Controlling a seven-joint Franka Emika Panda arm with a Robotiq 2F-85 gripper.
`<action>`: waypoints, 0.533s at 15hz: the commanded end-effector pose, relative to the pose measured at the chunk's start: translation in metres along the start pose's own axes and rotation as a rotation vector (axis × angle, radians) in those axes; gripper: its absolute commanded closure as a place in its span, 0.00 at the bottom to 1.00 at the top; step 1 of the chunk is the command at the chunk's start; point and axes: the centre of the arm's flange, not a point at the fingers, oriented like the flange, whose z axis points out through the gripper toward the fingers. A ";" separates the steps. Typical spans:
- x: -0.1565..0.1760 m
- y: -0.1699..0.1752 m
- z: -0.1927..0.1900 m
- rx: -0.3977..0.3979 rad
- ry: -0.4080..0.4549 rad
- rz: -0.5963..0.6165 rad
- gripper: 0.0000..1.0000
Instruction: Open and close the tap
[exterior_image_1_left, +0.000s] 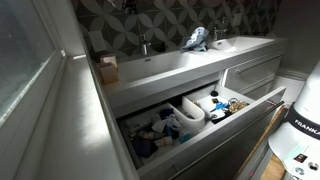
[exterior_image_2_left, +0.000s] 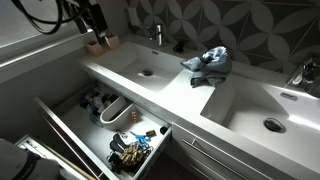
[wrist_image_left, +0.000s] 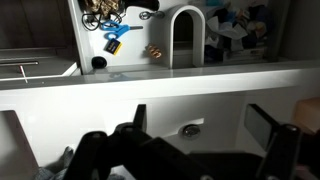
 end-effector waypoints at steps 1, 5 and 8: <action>0.000 0.000 0.000 0.000 0.000 0.000 0.00; 0.013 -0.020 -0.004 0.004 -0.004 -0.017 0.00; 0.045 -0.074 -0.009 0.045 0.009 -0.011 0.00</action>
